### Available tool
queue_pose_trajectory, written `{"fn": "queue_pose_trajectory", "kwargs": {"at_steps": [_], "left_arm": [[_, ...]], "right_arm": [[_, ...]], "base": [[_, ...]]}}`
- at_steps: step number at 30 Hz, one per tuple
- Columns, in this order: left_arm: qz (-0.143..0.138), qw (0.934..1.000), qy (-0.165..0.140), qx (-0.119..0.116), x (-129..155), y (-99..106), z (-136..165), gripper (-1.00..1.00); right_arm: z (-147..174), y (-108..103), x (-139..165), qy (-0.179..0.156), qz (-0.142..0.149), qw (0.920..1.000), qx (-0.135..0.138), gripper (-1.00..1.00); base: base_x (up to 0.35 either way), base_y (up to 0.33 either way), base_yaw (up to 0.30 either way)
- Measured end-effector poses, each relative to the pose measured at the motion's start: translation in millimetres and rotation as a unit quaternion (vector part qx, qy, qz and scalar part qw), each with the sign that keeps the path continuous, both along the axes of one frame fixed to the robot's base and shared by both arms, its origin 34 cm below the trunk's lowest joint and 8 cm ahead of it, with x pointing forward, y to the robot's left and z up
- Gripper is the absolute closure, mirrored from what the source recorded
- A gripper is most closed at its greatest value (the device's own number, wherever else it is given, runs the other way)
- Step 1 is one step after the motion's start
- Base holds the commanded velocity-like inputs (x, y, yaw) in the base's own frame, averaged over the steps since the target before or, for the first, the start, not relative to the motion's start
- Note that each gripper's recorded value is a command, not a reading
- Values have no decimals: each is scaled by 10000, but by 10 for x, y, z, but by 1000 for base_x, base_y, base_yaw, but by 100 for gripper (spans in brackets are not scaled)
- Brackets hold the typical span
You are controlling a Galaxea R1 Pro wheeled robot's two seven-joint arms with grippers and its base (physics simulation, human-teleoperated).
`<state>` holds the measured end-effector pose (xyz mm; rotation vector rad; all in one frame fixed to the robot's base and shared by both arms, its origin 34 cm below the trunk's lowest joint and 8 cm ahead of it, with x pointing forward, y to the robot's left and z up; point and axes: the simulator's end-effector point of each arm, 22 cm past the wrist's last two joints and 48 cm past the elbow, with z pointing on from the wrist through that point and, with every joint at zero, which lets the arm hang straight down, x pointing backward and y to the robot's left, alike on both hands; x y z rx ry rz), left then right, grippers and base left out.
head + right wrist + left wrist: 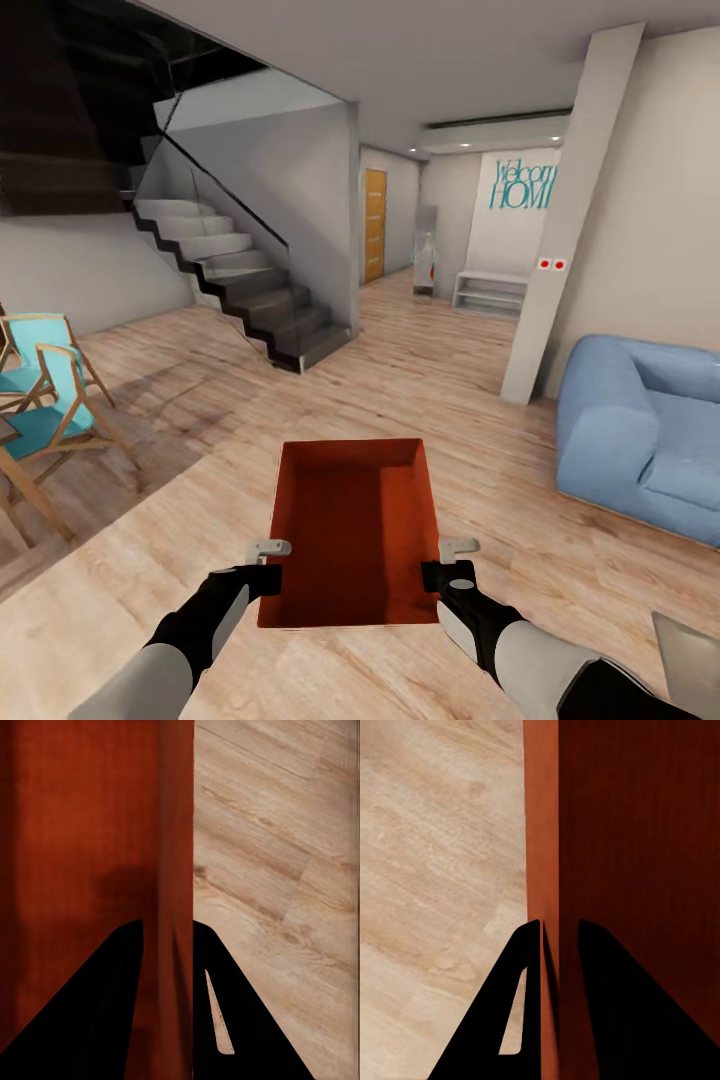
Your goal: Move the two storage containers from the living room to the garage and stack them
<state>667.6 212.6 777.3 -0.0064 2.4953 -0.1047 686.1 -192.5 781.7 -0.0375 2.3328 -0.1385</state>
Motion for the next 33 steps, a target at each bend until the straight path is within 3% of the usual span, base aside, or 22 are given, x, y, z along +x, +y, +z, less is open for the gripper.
{"fn": "queue_pose_trajectory", "kwargs": {"at_steps": [33], "left_arm": [[3, 10000, 1, 0, -1, 0, -1, 100]], "right_arm": [[0, 1, 0, 0, 2, 10000, 0, 100]], "base": [[321, 0, -19]]}}
